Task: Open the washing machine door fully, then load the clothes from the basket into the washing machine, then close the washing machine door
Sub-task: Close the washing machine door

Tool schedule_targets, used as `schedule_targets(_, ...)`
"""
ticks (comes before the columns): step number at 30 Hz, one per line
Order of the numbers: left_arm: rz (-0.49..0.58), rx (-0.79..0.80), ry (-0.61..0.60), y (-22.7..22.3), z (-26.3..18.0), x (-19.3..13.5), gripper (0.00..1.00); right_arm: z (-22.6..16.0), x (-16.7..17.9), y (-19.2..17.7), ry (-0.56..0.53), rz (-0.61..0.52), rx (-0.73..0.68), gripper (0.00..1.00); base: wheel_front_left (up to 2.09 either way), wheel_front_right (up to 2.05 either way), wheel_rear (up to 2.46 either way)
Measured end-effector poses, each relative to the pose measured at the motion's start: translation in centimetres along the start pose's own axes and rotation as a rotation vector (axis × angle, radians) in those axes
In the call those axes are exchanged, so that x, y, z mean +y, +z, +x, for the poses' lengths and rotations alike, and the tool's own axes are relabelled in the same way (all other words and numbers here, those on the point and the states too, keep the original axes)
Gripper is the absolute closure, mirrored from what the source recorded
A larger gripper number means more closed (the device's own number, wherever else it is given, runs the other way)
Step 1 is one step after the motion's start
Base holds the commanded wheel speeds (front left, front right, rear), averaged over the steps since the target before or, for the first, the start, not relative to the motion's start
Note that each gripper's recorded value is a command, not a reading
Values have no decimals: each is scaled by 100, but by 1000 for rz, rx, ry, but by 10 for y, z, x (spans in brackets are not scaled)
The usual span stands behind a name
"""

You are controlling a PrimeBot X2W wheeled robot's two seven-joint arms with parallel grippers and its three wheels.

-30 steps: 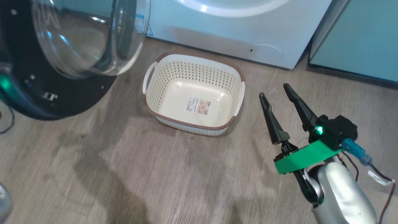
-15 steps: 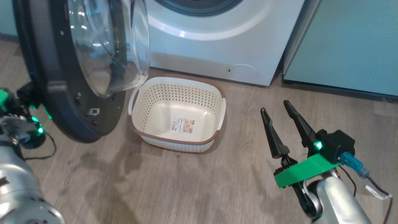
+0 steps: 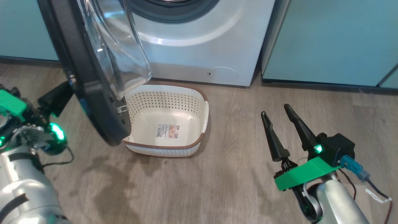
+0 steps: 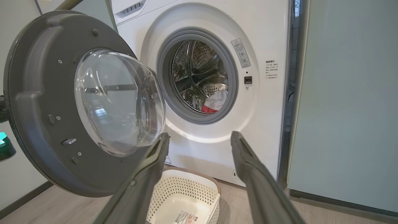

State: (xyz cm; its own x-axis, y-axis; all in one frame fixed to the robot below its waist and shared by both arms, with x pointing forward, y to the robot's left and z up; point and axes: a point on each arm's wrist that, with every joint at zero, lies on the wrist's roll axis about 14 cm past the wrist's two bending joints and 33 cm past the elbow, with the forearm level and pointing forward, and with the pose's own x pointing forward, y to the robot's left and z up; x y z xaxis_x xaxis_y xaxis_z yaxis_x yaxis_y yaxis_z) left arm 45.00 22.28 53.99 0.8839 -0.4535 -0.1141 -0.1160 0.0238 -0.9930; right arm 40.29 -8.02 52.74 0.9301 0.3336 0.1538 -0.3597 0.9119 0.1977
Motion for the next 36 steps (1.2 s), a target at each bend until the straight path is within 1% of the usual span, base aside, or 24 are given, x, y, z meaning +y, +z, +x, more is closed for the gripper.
schedule_targets(5, -59, 34, -33, -24, 30, 6, 100, -5, -12, -1, -37, -8, 5, 0, 0, 0, 0)
schedule_targets(7, -65, 54, -46, -34, 43, 7, 100, -7, -20, 0, -59, -15, 2, 0, 0, 0, 0)
schedule_targets(15, -101, 108, -31, -75, 83, 20, 100, -19, -44, -1, -135, -25, 9, 0, 0, 0, 0)
schedule_targets(28, -216, 4, -30, -93, 142, 42, 100, -35, -86, -3, -267, -50, 26, 0, 0, 0, 0)
schedule_targets(33, -255, -5, -76, -102, 171, 33, 100, -44, -99, -6, -312, -57, 44, 0, 0, 0, 0)
schedule_targets(36, -256, 3, -95, -110, 183, 27, 100, -48, -104, -7, -332, -57, 50, 0, 0, 0, 0)
